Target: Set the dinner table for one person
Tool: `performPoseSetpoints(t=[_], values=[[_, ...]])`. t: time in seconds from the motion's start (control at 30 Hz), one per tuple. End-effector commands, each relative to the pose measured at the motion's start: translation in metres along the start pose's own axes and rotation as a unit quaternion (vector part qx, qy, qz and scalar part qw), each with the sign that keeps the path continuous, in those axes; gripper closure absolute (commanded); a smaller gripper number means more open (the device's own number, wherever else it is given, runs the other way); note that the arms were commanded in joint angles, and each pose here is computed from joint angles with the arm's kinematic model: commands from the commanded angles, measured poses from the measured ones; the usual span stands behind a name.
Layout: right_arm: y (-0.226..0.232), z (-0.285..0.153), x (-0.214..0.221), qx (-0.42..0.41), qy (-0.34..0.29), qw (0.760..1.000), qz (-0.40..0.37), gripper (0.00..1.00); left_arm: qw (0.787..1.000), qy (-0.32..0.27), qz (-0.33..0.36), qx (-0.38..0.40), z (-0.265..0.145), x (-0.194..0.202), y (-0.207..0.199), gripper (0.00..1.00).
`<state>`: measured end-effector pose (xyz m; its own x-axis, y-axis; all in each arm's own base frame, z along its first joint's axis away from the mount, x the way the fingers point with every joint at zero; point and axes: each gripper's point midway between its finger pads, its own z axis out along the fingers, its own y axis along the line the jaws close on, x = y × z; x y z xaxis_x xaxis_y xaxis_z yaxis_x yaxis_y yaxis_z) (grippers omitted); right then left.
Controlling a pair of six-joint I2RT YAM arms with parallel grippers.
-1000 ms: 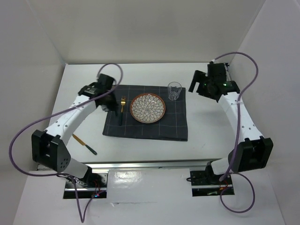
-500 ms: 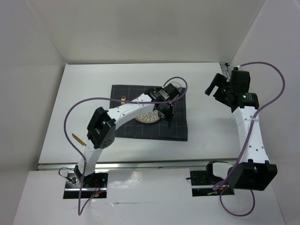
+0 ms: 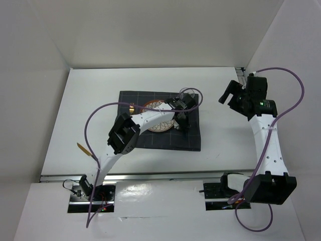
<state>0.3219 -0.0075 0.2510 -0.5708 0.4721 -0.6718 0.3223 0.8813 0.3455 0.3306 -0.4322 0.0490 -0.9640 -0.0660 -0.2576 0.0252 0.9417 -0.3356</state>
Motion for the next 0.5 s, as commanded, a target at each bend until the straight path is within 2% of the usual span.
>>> performPoseSetpoints(t=[0.0,0.07,0.1,0.23,0.27,0.37,0.43,0.47], values=[[-0.002,-0.012,0.003,-0.003,-0.002,1.0,-0.007,0.05,1.0,0.001,-0.028,0.011,0.006,-0.008,-0.004,0.85],[-0.002,-0.012,0.003,-0.003,-0.002,1.0,-0.007,0.05,1.0,0.002,-0.028,0.01,0.004,-0.008,-0.004,0.69],[-0.002,-0.012,0.003,-0.003,-0.002,1.0,-0.007,0.05,1.0,0.005,-0.028,0.006,0.006,-0.006,-0.001,0.55],[-0.003,-0.014,-0.001,-0.002,-0.008,1.0,-0.004,0.05,1.0,-0.002,-0.022,0.014,-0.005,-0.008,-0.004,0.33],[-0.003,-0.014,-0.001,-0.002,-0.008,1.0,-0.004,0.05,1.0,-0.002,-0.016,0.014,-0.008,-0.008,-0.003,0.31],[-0.002,-0.014,0.0,-0.006,-0.006,1.0,-0.004,0.05,1.0,-0.012,-0.001,0.023,-0.031,-0.008,-0.01,0.3],[-0.002,-0.014,0.0,-0.006,-0.006,1.0,-0.004,0.05,0.999,-0.022,0.012,0.032,-0.06,-0.006,-0.016,0.32],[-0.002,-0.014,0.0,-0.006,-0.006,1.0,-0.004,0.05,0.999,-0.028,0.025,0.033,-0.073,0.001,-0.019,0.37]])
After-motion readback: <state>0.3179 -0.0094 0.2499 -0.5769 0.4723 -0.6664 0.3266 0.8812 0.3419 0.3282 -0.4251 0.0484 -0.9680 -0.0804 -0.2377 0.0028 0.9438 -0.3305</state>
